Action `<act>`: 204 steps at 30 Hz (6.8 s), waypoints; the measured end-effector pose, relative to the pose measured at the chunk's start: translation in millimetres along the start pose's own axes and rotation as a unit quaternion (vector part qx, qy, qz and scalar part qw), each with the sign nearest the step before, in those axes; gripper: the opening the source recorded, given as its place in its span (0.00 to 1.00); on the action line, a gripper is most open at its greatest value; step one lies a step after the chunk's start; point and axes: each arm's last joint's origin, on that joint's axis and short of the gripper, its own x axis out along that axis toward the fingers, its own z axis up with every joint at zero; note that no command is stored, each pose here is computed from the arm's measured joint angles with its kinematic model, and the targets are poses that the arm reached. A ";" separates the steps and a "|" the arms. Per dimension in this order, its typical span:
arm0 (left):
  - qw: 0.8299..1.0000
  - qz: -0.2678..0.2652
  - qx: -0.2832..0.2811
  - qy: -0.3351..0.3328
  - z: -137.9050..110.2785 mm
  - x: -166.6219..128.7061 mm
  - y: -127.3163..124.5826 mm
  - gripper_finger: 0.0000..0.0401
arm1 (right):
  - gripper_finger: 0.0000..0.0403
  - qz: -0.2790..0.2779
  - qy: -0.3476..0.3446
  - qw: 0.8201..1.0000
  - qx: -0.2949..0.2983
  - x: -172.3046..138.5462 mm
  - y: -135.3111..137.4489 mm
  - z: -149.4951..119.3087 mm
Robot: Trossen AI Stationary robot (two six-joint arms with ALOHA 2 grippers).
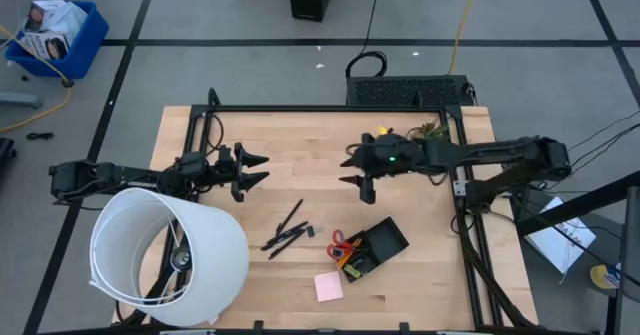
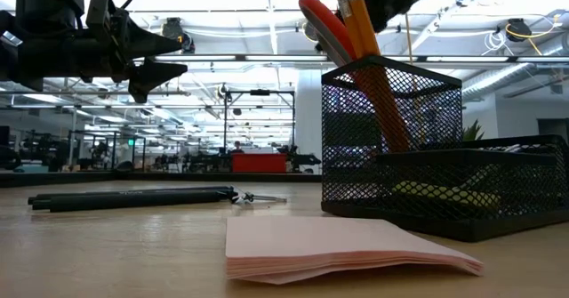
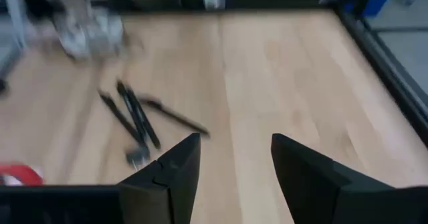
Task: Pick and place office supplies into organizer
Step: Put the black pen into the black desk organizer
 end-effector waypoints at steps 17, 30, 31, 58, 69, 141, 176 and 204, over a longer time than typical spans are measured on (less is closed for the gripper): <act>1.000 0.000 0.000 0.000 0.0 0.0 -0.1 0.63 | 0.45 0.024 -0.270 0.963 -0.002 -70.4 19.8 -103.7; 1.000 0.000 0.000 0.000 0.0 0.0 0.0 0.63 | 0.45 0.026 -0.368 0.929 -0.013 -102.4 17.4 -142.4; 1.000 0.000 0.000 0.000 0.0 0.0 0.0 0.63 | 0.45 0.026 -0.374 0.927 -0.014 -103.6 17.2 -144.5; 1.000 0.000 0.000 0.000 0.1 0.0 0.0 0.63 | 0.45 0.054 -0.344 0.936 0.050 -104.7 15.8 -173.6; 1.000 0.000 0.000 0.000 0.0 0.0 0.0 0.63 | 0.45 0.052 -0.312 0.947 0.053 -100.6 15.8 -178.8; 0.965 -0.137 0.160 0.155 31.1 96.5 7.0 0.63 | 0.45 0.051 -0.306 0.949 0.053 -99.7 15.7 -179.7; 0.864 0.144 -0.023 0.482 -24.5 150.4 -37.4 0.63 | 0.45 0.051 -0.302 0.950 0.052 -99.3 15.7 -180.2; 0.824 0.256 -0.114 0.492 -42.5 146.8 -44.9 0.63 | 0.45 0.051 -0.302 0.950 0.053 -99.3 15.7 -180.3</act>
